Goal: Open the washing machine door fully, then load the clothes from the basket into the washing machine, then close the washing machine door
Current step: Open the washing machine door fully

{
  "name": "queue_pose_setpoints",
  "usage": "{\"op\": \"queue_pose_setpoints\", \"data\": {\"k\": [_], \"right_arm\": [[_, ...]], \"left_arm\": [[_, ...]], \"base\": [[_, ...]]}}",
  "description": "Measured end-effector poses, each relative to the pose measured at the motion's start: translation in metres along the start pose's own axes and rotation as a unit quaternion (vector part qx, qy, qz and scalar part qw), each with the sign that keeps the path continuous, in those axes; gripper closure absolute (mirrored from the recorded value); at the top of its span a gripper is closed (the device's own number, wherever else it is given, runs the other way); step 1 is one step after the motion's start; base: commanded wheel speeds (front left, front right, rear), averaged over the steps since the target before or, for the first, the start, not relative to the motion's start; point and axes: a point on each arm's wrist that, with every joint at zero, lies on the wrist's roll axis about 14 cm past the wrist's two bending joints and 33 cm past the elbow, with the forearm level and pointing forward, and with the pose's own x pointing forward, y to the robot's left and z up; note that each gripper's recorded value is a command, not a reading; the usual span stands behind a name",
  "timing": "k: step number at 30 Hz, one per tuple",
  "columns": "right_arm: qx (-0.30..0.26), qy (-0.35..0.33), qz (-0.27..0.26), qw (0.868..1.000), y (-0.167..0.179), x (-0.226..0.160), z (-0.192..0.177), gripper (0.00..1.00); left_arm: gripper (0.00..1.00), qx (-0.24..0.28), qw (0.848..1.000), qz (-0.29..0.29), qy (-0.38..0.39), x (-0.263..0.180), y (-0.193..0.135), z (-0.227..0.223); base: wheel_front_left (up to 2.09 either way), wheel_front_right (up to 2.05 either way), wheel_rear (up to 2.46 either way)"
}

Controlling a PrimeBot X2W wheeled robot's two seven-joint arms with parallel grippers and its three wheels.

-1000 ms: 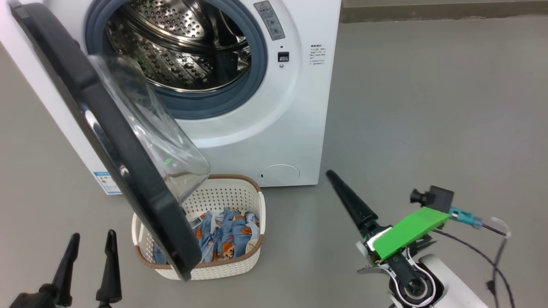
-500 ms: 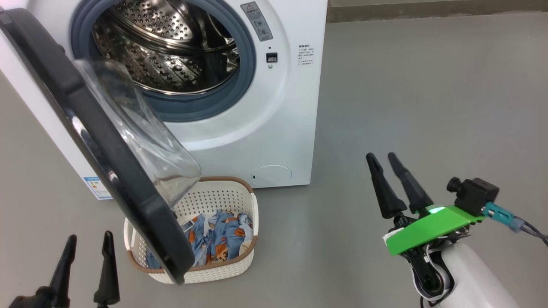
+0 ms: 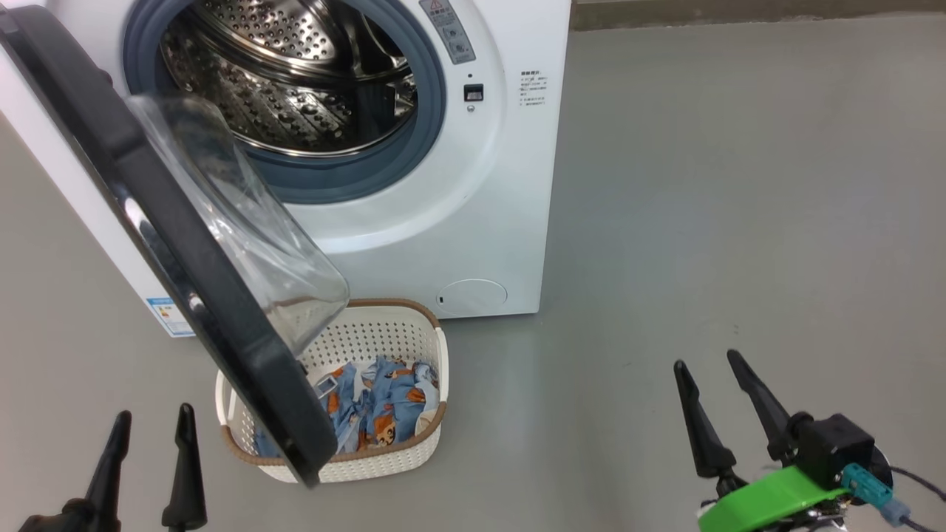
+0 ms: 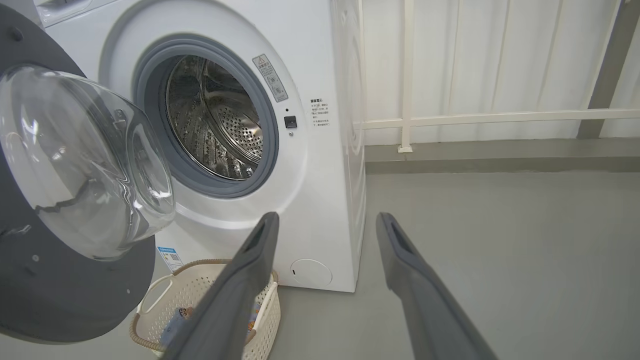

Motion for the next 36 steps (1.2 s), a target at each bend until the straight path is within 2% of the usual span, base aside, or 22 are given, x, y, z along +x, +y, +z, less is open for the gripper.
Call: {"op": "queue_pose_setpoints", "data": {"k": [8,25,26,27,31,36], "right_arm": [[-0.046,0.011,-0.010,0.999,-0.009,-0.005,-0.005,0.00],[-0.055,0.028,-0.024,0.998,-0.018,-0.011,-0.014,0.00],[-0.055,0.029,-0.025,0.998,-0.019,-0.011,-0.015,0.00],[-0.055,0.030,-0.025,0.998,-0.019,-0.012,-0.015,0.00],[-0.055,0.030,-0.027,0.998,-0.020,-0.012,-0.015,0.00],[-0.054,0.030,-0.028,0.998,-0.020,-0.012,-0.016,0.00]], "left_arm": [[0.00,-0.002,1.000,-0.011,0.013,-0.002,-0.007,-0.008],[0.00,0.005,1.000,-0.020,0.022,-0.004,-0.009,-0.012],[0.64,0.004,1.000,-0.021,0.022,-0.004,-0.010,-0.012],[1.00,0.004,0.999,-0.023,0.022,-0.004,-0.011,-0.012],[1.00,0.007,1.000,-0.024,0.011,-0.003,-0.010,-0.005],[1.00,0.017,0.998,-0.019,-0.053,0.004,-0.007,0.036]], "base": [[0.00,0.00,0.00],[0.00,0.00,0.00],[0.00,0.00,0.00],[0.00,0.00,0.00],[0.00,0.00,0.00],[0.00,0.00,0.00]]}}
